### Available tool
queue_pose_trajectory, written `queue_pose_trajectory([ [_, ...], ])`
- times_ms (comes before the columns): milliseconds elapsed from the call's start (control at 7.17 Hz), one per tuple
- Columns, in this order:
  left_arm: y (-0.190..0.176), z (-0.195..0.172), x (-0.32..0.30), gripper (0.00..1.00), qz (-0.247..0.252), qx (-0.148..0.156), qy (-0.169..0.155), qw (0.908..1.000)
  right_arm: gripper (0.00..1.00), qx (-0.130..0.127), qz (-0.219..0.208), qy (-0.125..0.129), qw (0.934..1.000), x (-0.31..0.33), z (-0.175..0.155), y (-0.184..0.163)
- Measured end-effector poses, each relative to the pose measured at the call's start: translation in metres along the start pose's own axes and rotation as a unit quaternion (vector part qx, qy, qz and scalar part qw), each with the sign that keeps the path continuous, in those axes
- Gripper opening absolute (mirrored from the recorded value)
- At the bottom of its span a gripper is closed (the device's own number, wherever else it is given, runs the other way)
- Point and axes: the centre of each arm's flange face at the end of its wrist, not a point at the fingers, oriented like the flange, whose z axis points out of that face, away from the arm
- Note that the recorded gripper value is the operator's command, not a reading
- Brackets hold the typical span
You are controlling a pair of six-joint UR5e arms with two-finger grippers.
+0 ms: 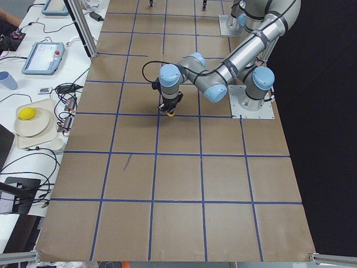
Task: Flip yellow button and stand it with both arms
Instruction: 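Lift the yellow button with the left gripper and carry it toward the right gripper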
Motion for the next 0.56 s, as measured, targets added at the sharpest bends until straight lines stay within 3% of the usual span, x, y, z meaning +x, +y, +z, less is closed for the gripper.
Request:
queue_pose_trajectory([
  [279, -0.04, -0.008, 0.029, 0.02, -0.079, 0.063, 0.081, 0.9915, 1.0, 0.031, 0.011, 0.0, 0.9995, 0.01, -0.031, -0.001],
  [419, -0.071, -0.006, 0.053, 0.02, -0.128, 0.094, 0.127, 0.9791, 1.0, 0.053, 0.024, 0.001, 0.9983, 0.021, -0.053, 0.0],
  [558, -0.108, -0.003, 0.085, 0.02, -0.18, 0.126, 0.186, 0.9575, 1.0, 0.062, 0.037, -0.001, 0.9974, 0.033, -0.062, -0.001],
])
